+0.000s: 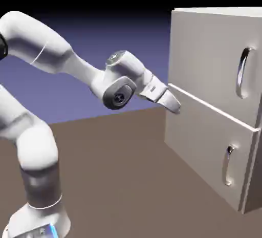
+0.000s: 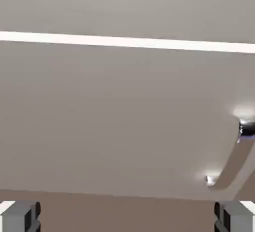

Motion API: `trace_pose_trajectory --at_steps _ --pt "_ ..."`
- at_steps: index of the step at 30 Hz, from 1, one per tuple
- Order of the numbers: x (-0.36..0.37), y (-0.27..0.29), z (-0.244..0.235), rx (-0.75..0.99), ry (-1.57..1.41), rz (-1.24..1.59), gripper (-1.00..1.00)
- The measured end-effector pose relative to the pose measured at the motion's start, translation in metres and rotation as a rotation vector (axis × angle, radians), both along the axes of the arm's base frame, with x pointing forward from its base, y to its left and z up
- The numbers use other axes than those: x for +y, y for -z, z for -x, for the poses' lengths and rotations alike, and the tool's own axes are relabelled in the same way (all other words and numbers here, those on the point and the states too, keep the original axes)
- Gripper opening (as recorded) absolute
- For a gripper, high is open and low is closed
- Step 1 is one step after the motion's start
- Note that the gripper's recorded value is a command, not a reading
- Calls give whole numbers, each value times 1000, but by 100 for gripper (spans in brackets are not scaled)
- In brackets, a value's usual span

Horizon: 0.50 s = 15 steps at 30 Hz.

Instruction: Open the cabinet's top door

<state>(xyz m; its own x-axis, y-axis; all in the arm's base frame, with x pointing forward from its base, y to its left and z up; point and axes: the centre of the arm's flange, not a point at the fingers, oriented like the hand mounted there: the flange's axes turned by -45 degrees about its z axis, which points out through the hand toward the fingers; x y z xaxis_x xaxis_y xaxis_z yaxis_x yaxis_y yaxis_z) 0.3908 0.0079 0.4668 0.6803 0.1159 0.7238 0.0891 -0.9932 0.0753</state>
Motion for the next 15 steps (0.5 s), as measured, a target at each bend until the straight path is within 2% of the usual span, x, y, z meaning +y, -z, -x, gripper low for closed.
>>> trace_pose_trajectory --at_steps 15 --pt "20 -92 -2 -239 -486 576 0"
